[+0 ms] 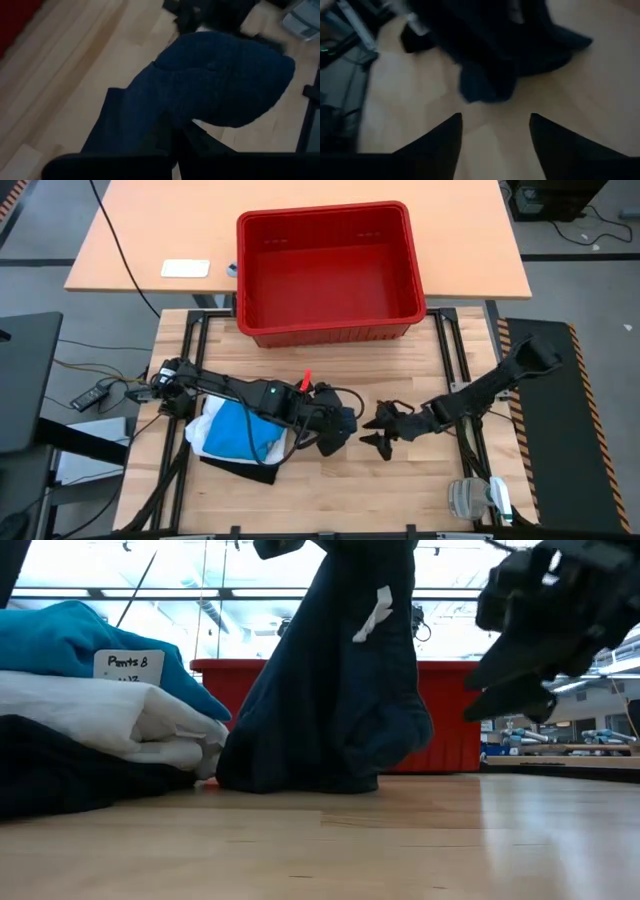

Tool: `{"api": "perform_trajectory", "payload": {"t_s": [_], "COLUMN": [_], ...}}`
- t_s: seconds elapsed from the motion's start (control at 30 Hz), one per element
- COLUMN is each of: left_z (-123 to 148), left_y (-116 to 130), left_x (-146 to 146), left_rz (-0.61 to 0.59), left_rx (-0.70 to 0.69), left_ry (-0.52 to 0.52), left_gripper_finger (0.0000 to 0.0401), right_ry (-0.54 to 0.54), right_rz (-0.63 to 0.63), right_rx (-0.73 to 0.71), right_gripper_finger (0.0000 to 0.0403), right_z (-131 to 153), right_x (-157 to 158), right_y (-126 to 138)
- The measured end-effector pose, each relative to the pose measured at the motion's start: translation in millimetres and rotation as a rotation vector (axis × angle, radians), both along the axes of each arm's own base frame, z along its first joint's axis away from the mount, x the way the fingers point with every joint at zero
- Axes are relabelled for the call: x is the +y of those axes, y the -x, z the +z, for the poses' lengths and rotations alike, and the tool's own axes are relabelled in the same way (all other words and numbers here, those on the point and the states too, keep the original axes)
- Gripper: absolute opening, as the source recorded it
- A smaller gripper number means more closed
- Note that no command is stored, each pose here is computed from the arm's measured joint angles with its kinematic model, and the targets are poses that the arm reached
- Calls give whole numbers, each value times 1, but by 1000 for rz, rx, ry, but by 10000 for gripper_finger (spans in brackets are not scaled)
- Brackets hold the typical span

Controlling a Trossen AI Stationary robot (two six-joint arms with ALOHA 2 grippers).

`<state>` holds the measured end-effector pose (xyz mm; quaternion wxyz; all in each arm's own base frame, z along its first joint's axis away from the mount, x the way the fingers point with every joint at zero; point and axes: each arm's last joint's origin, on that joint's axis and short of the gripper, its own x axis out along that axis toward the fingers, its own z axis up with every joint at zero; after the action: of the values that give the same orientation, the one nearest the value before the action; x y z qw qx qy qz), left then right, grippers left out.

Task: Fold laundry
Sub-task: Fold the dark blue short

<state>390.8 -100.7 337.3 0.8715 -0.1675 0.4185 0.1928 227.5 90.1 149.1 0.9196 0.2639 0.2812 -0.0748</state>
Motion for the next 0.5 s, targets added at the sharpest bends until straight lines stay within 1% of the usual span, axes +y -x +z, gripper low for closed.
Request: {"api": "perform_trajectory", "payload": {"t_s": [0.07, 0.17, 0.23, 0.3, 0.4, 0.47, 0.5], "left_z": [1, 2, 3, 3, 3, 3, 3], "left_y": [-2, -4, -6, -7, -9, -9, -10], "left_x": [0, 2, 5, 9, 14, 18, 19], "left_rz": [2, 13, 25, 32, 46, 58, 63], "left_rx": [-20, -46, -57, -59, -60, -60, -58], "left_ry": [7, 17, 24, 33, 57, 64, 67], "left_gripper_finger": [9, 9, 9, 9, 9, 9, 9], "right_ry": [25, 8, -13, -26, -57, -82, -84], "right_rz": [-1, 64, 115, 131, 145, 125, 122], "right_rx": [-9, -39, -62, -65, -71, -77, -83], "right_gripper_finger": [266, 299, 314, 321, 309, 278, 252], "right_z": [-7, -15, -21, -27, -32, -31, -29], "right_x": [-1, -3, -3, -5, -9, -11, -12], "right_y": [-7, -17, -24, -28, -33, -34, -34]}}
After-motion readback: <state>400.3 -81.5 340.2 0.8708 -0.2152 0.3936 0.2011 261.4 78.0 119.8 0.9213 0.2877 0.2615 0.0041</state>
